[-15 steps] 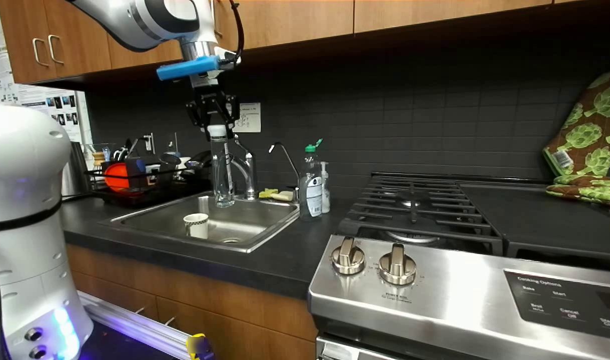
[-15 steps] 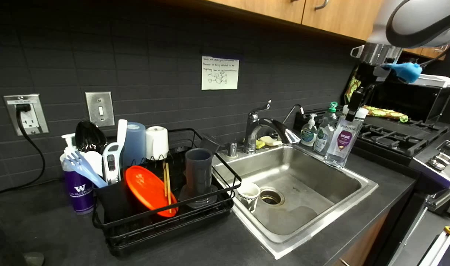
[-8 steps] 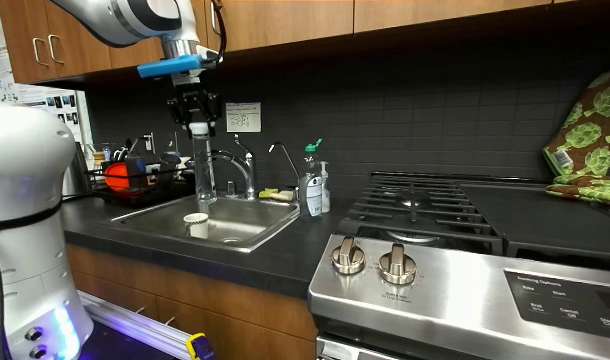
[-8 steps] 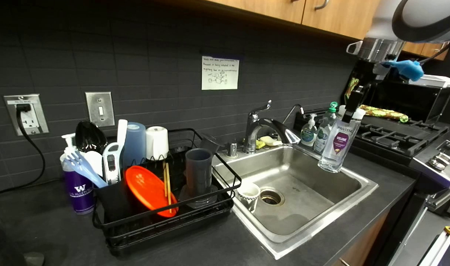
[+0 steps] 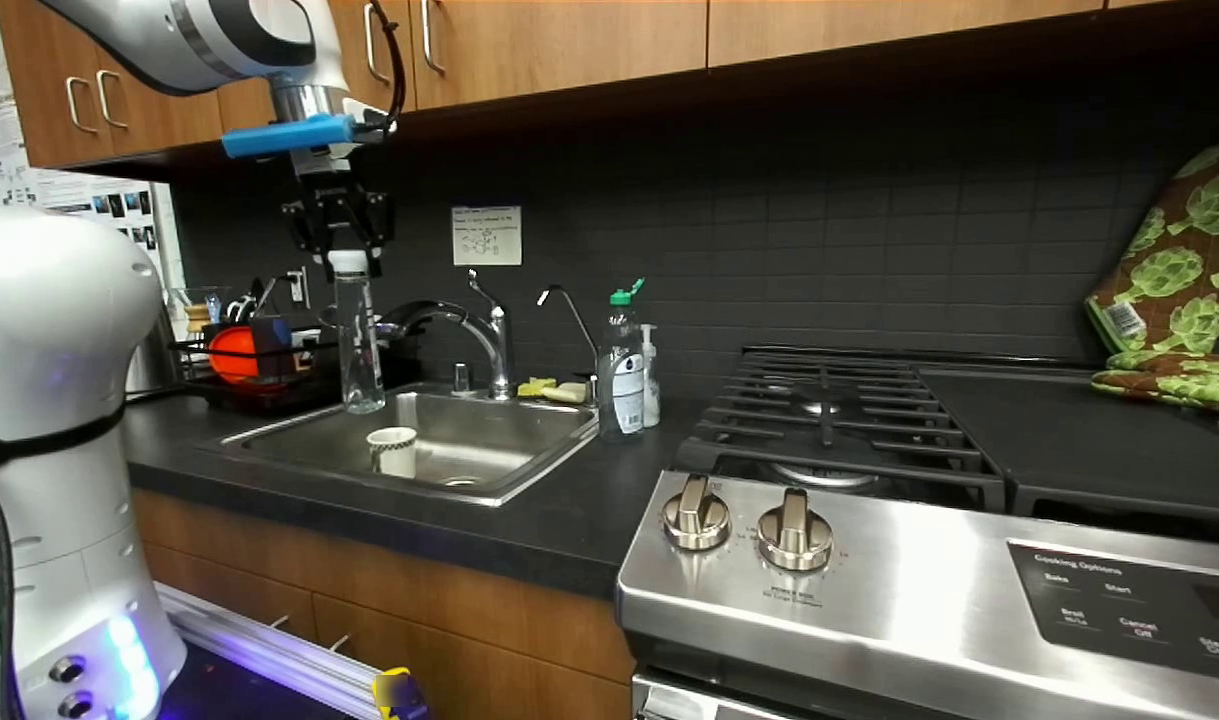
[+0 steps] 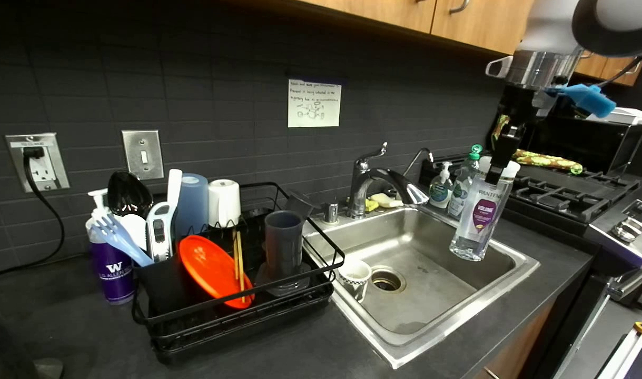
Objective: Move the water bottle to the left
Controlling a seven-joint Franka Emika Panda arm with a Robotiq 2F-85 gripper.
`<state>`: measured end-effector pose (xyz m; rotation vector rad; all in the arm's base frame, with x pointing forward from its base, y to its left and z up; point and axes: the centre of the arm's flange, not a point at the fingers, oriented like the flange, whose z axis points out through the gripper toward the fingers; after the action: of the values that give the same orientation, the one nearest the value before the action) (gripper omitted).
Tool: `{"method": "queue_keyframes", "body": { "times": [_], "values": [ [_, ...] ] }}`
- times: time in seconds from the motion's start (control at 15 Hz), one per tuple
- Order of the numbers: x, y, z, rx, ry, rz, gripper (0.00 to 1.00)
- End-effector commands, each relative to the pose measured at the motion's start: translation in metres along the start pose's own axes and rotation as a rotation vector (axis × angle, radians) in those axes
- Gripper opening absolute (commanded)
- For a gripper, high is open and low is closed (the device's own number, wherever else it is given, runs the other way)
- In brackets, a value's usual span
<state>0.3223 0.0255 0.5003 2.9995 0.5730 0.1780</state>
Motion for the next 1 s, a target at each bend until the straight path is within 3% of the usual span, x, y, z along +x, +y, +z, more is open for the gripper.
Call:
{"method": "queue_keyframes", "body": {
  "times": [0.0, 0.93],
  "values": [
    [-0.004, -0.034, -0.014, 0.004, 0.026, -0.020, 0.32],
    [0.007, -0.160, -0.019, 0.007, 0.040, -0.162, 0.32]
  ]
}}
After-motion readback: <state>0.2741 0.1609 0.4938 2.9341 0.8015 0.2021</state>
